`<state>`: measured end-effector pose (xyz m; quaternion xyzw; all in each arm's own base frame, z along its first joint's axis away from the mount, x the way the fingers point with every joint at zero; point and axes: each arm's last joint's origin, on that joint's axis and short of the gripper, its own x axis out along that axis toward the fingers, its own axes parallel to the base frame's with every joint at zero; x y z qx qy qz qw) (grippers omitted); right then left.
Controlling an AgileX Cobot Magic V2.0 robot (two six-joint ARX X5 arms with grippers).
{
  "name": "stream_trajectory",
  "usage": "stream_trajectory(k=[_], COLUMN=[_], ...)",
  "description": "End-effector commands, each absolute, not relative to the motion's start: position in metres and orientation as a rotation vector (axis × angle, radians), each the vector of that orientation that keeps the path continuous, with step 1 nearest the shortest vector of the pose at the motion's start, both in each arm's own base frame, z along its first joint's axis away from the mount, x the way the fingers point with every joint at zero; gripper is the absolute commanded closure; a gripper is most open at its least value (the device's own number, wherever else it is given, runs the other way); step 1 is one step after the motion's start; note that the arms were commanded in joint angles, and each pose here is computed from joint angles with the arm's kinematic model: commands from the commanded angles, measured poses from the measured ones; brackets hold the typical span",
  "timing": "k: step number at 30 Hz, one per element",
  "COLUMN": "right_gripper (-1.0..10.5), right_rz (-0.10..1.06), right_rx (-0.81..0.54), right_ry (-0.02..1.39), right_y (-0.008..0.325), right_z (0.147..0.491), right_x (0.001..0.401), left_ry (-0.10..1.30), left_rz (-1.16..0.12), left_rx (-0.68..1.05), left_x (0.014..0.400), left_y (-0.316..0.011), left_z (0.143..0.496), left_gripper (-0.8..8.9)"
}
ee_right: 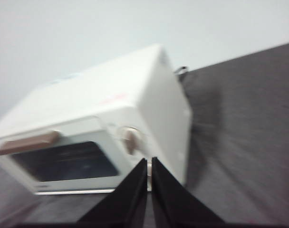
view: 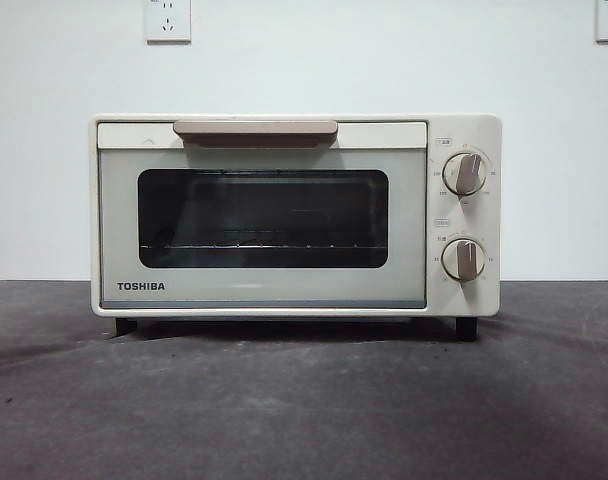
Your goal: The left arm flap open the oven, the right arm pick bread and place it into oven, the left arm flap close the oven
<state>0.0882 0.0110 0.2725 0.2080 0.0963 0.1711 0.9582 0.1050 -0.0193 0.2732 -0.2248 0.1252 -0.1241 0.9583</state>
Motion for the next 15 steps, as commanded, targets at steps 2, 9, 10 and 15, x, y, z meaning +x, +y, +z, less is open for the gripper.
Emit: stream_trajectory(k=[2,9,10,15], right_gripper=[9.4,9.4,9.4,9.4], right_rz=[0.43,0.578,0.605,0.71], right_rx=[0.411,0.335,0.316,0.211], right_ry=[0.202,0.258,0.277,0.365], right_y=[0.013,0.018,0.019,0.025], right_z=[0.3,0.337,0.341,0.354], right_x=[0.094,0.102,0.103,0.107], left_ry=[0.252,0.331,0.336,0.374], left_rz=[-0.338,-0.535,-0.572,-0.728], left_rx=[-0.373,-0.271,-0.254,-0.199], left_x=[0.111,0.128,0.129,0.132], left_y=[-0.026,-0.038,-0.04,-0.048], left_z=[0.31,0.354,0.359,0.376], left_gripper=[8.03,8.03,8.03,8.03])
